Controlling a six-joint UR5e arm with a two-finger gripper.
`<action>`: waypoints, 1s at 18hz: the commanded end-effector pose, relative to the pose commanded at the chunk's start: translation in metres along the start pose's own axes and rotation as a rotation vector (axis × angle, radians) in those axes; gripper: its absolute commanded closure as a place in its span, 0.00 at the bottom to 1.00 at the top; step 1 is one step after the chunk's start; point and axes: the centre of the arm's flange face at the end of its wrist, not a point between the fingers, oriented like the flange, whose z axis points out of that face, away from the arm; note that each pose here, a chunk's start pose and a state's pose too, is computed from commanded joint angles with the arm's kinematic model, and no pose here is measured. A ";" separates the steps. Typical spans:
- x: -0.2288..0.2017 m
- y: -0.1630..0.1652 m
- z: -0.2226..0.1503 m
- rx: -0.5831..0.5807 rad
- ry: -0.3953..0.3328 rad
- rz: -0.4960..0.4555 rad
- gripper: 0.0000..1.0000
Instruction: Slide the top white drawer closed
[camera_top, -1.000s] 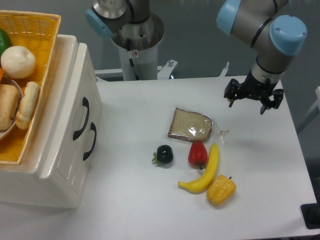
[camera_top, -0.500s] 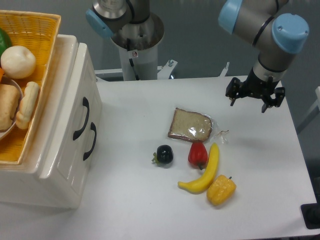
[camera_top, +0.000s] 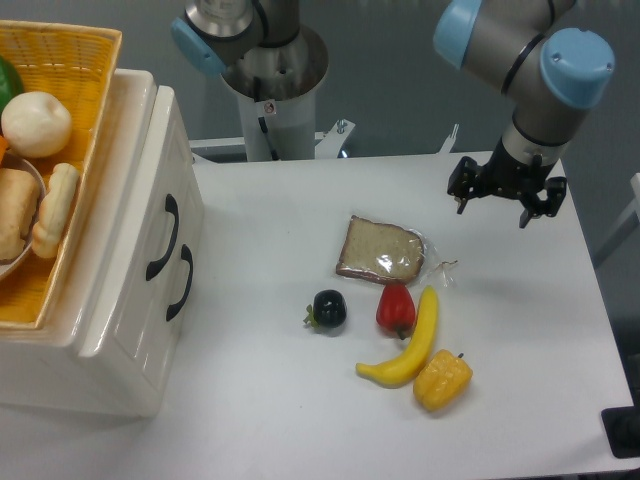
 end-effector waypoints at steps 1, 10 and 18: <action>0.000 0.000 -0.002 0.001 -0.003 0.000 0.00; 0.006 -0.005 -0.001 0.001 -0.002 0.009 0.00; 0.002 -0.002 -0.002 0.001 -0.002 0.005 0.00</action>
